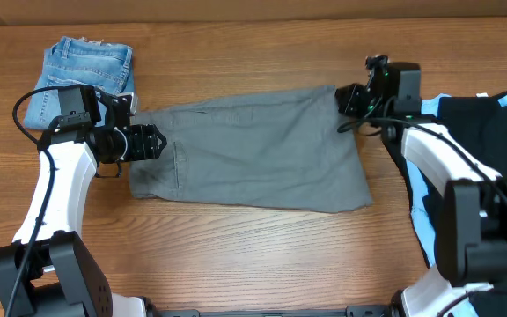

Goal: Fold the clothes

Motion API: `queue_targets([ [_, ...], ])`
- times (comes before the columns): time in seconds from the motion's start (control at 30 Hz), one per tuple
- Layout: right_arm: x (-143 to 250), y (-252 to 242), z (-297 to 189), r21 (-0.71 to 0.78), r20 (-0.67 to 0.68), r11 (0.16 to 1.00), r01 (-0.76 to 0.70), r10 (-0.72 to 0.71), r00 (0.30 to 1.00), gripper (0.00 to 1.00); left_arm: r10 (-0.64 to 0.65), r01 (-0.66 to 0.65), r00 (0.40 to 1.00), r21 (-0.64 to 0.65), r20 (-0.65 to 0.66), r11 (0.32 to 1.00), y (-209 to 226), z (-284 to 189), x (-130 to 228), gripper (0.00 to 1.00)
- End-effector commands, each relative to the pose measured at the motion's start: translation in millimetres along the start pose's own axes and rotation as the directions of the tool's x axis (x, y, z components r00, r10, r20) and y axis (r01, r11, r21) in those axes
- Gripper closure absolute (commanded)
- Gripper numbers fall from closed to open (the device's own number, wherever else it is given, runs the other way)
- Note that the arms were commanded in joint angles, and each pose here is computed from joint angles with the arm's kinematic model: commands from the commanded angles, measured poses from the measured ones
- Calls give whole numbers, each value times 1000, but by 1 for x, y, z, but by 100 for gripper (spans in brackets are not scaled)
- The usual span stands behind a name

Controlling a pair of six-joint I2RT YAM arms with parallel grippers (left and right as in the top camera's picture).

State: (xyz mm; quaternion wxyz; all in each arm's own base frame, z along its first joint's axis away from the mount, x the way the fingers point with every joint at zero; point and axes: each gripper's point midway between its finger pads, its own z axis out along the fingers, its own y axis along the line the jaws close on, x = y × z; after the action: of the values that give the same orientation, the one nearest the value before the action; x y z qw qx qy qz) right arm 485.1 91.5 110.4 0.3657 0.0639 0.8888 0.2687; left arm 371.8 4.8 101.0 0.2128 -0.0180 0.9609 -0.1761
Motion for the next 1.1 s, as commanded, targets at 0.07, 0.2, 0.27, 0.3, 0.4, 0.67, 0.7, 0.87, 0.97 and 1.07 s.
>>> queue_targets([
  [0.07, -24, -1, -8, 55, 86, 998, -10, 5, 996, 96, 44, -44, 999, 15, 29, 999, -7, -4, -9, 27],
  [0.2, -36, -2, -7, 67, 140, 998, 5, -14, 990, 94, 45, -45, 999, 15, 31, 999, -7, -4, -10, 27],
  [0.27, -40, -2, -5, 59, 160, 998, 5, -15, 987, 94, 45, -46, 998, 15, 33, 999, -7, -4, -10, 27],
  [0.3, -41, -2, -4, 57, 166, 998, 8, -17, 986, 94, 45, -46, 998, 15, 33, 999, -7, -4, -10, 27],
  [0.4, -42, -9, 3, 68, 181, 998, -15, 3, 984, 93, 45, -46, 998, 15, 33, 999, -7, -5, -10, 27],
  [0.67, -31, -22, 11, 93, 144, 995, -28, 14, 989, 13, 50, -51, 998, 18, 31, 999, -10, -4, -10, 21],
  [0.7, -30, -26, 9, 101, 140, 994, -35, 21, 990, 13, 50, -51, 998, 19, 30, 999, -10, -4, -9, 21],
  [0.87, -17, -24, -18, 48, 31, 994, -98, 96, 995, 27, 110, -110, 994, 41, 17, 993, -22, 0, -7, 30],
  [0.97, -5, -18, -39, 44, -38, 991, -128, 129, 991, 32, 196, -197, 980, 70, 29, 978, -42, 6, -9, 38],
  [1.07, 10, -8, -60, 60, -105, 989, -136, 142, 984, 36, 311, -314, 949, 78, 54, 946, -68, 15, -14, 53],
])
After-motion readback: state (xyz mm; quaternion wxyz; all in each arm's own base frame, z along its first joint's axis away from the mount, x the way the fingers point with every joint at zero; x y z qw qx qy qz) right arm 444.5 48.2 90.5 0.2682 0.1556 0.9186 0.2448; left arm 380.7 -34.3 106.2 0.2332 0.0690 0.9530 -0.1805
